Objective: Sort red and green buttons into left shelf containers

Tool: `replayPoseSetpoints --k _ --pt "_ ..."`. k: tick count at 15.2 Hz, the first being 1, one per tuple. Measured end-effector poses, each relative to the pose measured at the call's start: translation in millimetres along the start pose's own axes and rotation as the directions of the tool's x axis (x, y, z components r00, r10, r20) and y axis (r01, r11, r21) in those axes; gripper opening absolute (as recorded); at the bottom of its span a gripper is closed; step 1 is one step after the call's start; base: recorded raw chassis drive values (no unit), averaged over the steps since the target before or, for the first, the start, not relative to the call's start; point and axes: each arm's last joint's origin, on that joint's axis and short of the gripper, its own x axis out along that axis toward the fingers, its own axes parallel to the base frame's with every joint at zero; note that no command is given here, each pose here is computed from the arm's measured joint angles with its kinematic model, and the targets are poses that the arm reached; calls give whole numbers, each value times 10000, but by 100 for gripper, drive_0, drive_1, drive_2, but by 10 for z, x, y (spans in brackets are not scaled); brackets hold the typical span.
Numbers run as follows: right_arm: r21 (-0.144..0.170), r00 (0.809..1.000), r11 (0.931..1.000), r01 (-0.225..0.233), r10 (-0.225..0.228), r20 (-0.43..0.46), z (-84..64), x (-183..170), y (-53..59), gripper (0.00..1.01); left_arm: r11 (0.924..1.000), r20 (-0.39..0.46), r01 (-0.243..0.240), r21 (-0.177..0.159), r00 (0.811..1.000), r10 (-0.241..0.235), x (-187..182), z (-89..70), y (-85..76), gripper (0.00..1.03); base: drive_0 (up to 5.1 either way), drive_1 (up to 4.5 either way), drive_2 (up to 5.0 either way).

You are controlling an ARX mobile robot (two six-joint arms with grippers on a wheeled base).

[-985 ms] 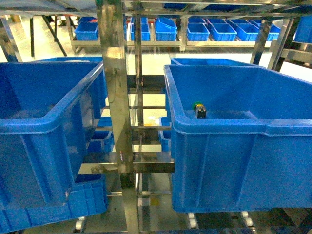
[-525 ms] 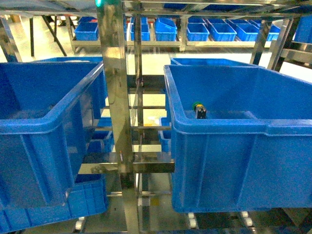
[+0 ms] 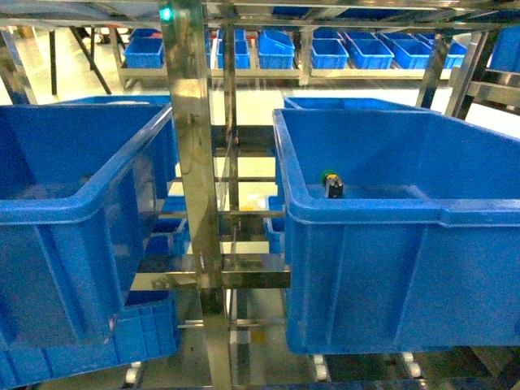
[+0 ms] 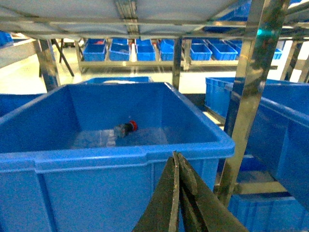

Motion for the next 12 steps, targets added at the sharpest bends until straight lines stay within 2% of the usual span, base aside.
replayPoseSetpoints --k 3,4,6,11,12 --pt "0 10000 10000 -7 7 42 4 0 0 2 10000 -8 0 4 10000 0 0 -1 1 2 0 0 0" --pt "-4 10000 10000 -7 7 38 4 0 0 6 10000 -11 -4 0 10000 4 0 -1 1 10 0 0 0" --pt "0 10000 10000 -7 7 42 4 0 0 25 10000 -8 -4 0 10000 4 0 -1 1 29 0 0 0" --pt "0 10000 10000 -7 7 38 4 0 0 91 10000 -4 -4 0 10000 4 0 0 1 94 0 0 0" --pt "15 10000 10000 -7 7 38 4 0 0 100 10000 -4 -4 11 10000 4 0 0 1 99 0 0 0"
